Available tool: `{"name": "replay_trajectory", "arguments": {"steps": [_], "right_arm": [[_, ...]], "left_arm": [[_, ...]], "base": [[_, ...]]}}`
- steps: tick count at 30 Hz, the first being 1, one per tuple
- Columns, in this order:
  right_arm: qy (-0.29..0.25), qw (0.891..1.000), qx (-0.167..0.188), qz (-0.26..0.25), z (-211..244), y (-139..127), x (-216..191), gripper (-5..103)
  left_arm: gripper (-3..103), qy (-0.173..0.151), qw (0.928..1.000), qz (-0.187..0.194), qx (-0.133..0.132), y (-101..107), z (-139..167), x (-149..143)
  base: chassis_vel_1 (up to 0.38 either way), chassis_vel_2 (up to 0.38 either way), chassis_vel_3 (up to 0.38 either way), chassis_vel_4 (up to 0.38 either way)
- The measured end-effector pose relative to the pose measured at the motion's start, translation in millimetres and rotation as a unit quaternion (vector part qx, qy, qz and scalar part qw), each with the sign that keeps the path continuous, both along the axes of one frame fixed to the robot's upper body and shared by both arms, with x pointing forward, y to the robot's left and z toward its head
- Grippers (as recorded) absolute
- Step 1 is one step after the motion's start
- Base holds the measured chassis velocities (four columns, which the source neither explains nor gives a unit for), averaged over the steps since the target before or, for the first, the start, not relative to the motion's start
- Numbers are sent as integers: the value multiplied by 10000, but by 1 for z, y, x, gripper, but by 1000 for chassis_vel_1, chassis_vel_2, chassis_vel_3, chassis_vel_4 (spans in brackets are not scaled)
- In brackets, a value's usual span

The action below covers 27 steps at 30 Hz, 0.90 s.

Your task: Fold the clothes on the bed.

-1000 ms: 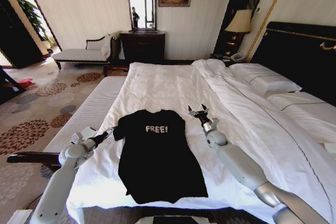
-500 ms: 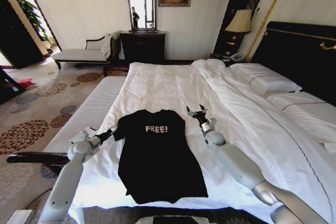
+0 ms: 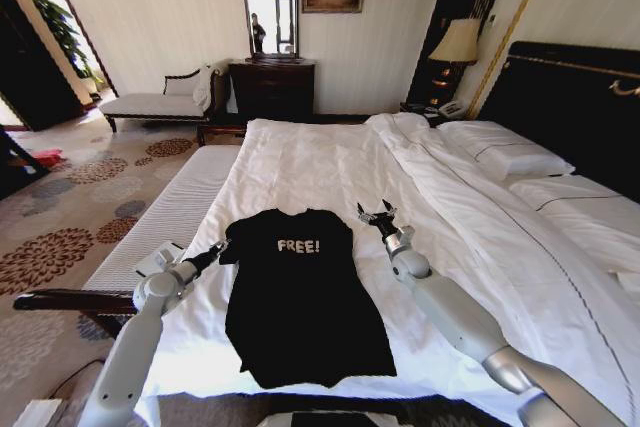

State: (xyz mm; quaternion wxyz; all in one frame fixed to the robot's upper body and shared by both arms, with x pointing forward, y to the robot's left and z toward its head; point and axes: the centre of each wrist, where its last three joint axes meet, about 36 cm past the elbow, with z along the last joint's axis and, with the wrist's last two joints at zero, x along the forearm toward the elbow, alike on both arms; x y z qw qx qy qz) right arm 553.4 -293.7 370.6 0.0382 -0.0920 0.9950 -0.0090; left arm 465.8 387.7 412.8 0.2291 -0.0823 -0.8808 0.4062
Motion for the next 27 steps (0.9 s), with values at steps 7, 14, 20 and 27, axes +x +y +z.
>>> {"name": "replay_trajectory", "arguments": {"steps": [7,14,20,27], "right_arm": [[14,10000,-3,1,-2,0,-5,100],[32,10000,-10,-68,-4,-6,-10,100],[34,9999,-8,-133,-5,-11,-12,100],[49,9999,-8,-164,-8,-11,-14,100]], "left_arm": [[15,-81,9989,-400,222,-31,6,6],[0,-8,9957,-762,536,-59,1,9],[-3,-258,9966,-632,456,-55,18,0],[23,-638,9974,-215,257,-11,52,-20]], "base": [[0,0,0,0],[0,0,0,0],[0,0,0,0],[0,0,0,0]]}}
